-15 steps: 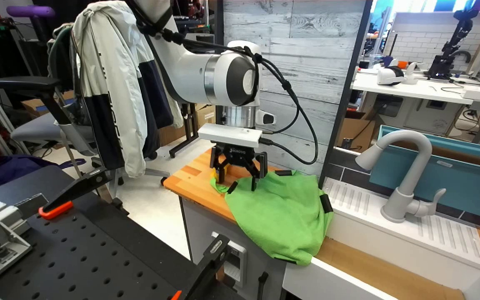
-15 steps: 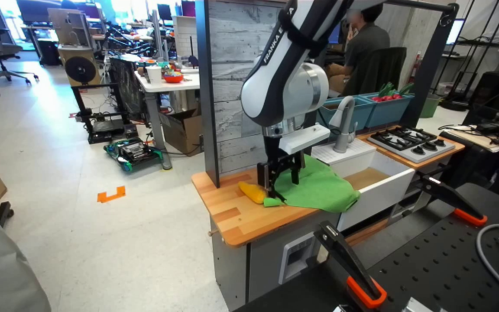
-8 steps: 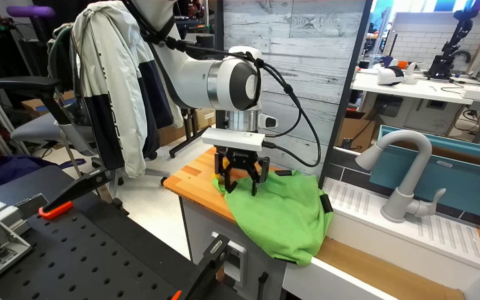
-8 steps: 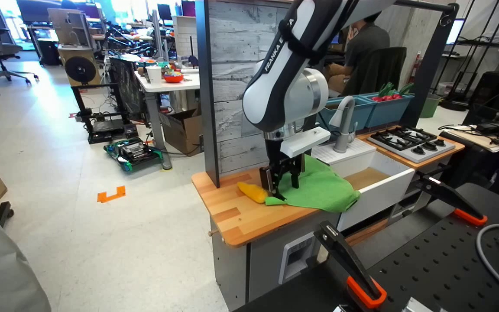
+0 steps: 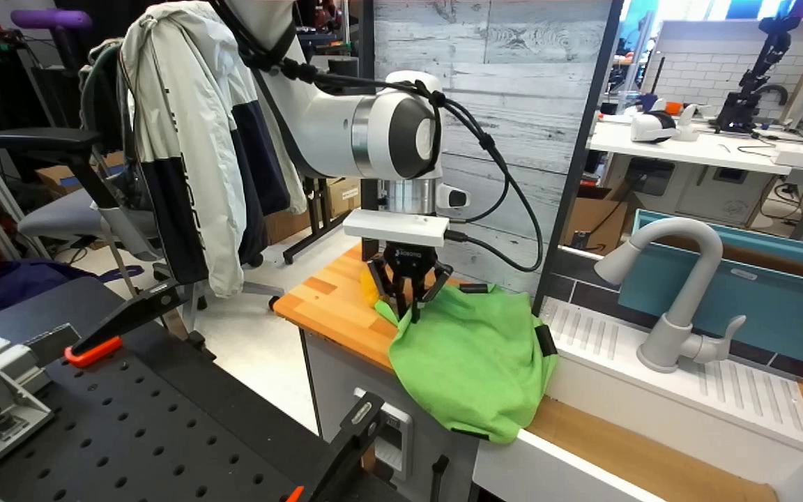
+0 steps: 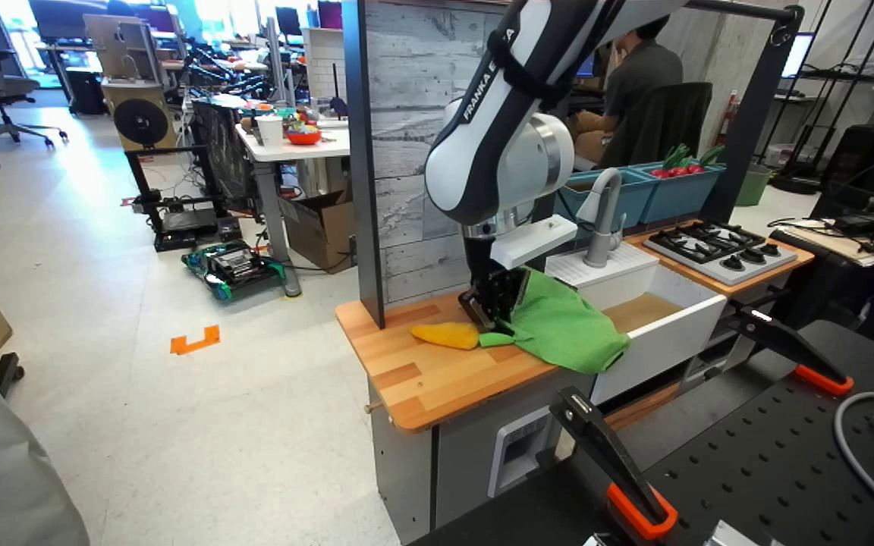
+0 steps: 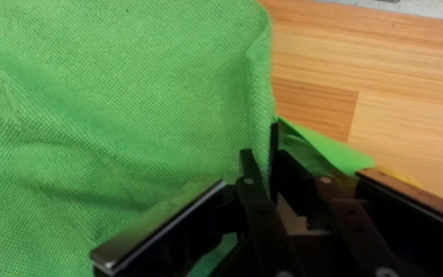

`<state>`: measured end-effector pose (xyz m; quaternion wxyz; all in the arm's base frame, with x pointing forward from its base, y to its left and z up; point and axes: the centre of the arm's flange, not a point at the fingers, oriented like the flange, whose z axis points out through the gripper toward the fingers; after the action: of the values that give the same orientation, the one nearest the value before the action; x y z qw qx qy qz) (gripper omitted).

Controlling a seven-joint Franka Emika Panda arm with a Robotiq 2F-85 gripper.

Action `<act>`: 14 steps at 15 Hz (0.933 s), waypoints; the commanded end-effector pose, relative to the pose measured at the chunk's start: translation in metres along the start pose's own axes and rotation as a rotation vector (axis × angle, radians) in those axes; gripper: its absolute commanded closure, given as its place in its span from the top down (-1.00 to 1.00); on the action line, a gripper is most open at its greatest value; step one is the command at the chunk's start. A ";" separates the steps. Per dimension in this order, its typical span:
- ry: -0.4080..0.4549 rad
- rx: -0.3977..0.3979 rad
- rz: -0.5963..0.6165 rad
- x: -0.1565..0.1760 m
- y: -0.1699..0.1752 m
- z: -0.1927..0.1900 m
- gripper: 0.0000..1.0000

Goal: Fold the green cloth

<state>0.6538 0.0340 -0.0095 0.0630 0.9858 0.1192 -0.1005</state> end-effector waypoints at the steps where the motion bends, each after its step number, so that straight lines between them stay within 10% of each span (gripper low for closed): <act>1: 0.001 -0.042 0.001 0.008 -0.001 0.007 -1.00; 14: 0.024 -0.068 -0.102 0.006 -0.048 -0.025 -0.98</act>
<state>0.6541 0.0652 -0.0063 0.0778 0.9799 0.1566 -0.0959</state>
